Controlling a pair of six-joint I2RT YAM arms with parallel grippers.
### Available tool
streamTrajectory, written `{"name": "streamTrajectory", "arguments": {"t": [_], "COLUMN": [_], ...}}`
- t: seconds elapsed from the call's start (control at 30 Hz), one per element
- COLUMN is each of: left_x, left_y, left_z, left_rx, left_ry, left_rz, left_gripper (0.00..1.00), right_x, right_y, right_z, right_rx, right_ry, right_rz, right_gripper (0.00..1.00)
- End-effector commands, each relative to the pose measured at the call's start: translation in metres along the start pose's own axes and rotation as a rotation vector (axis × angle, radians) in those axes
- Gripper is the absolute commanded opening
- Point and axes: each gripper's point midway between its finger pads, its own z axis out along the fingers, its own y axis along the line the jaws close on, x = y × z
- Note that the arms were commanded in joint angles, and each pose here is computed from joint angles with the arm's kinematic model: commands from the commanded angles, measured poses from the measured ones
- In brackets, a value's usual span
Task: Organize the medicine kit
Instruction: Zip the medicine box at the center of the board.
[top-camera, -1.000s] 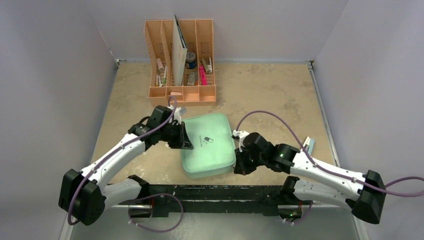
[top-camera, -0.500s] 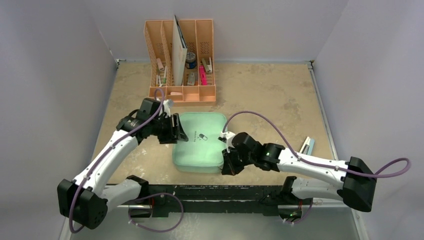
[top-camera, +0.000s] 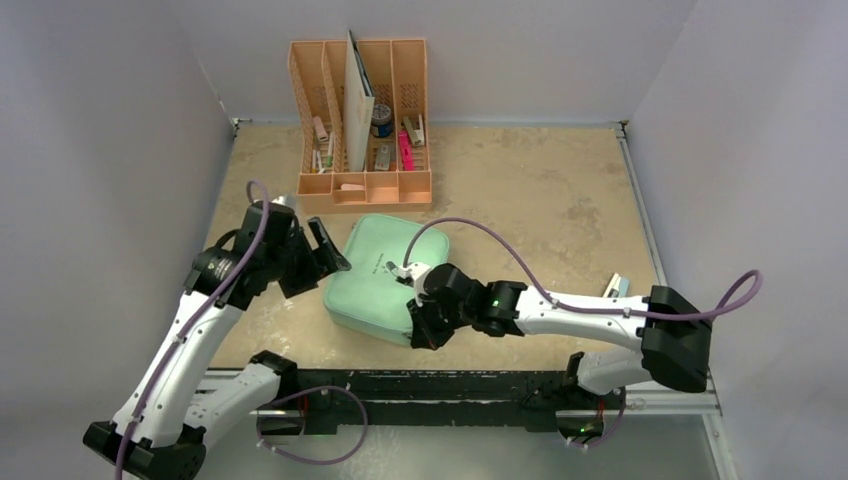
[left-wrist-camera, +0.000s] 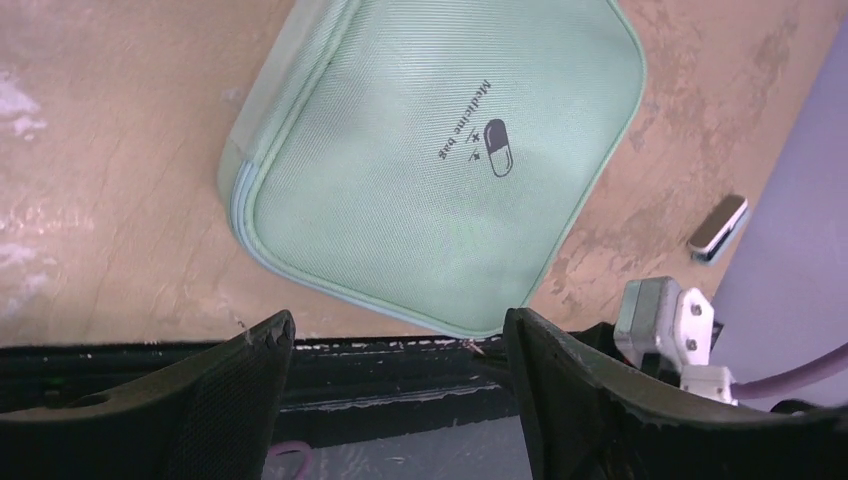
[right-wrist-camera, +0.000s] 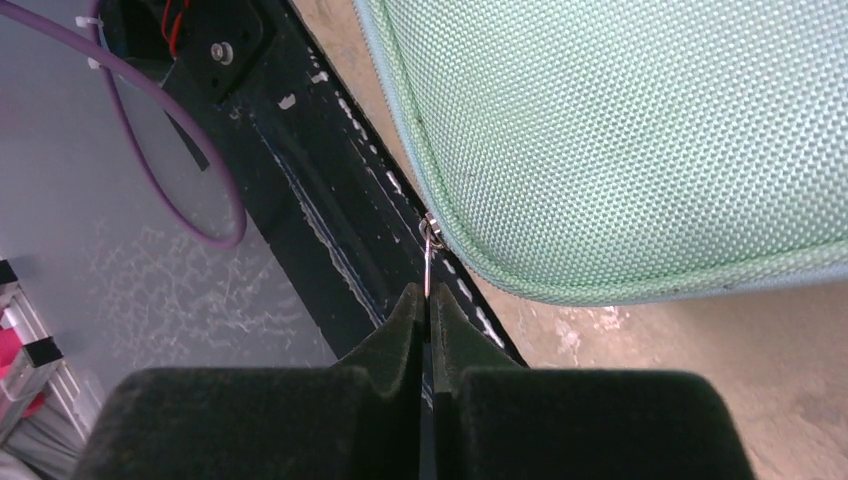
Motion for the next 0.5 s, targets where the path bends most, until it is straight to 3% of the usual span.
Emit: {"name": "streamTrajectory", "arguments": {"t": [0.0, 0.13, 0.47], "left_x": [0.003, 0.018, 0.054], "left_y": [0.013, 0.004, 0.024], "left_z": [-0.015, -0.006, 0.034], "left_rx": [-0.075, -0.008, -0.031], "left_ry": [-0.038, 0.032, 0.151], "left_rz": [-0.205, -0.268, -0.329], "left_gripper": [0.74, 0.73, 0.69], "right_x": [-0.052, -0.059, -0.043], "right_y": [0.026, 0.026, 0.011], "right_z": [0.001, 0.008, 0.011], "right_rx": [-0.038, -0.004, 0.04], "right_ry": [-0.155, -0.163, -0.15], "right_rz": [-0.056, -0.052, -0.038], "right_gripper": [0.0, 0.0, 0.0]}}
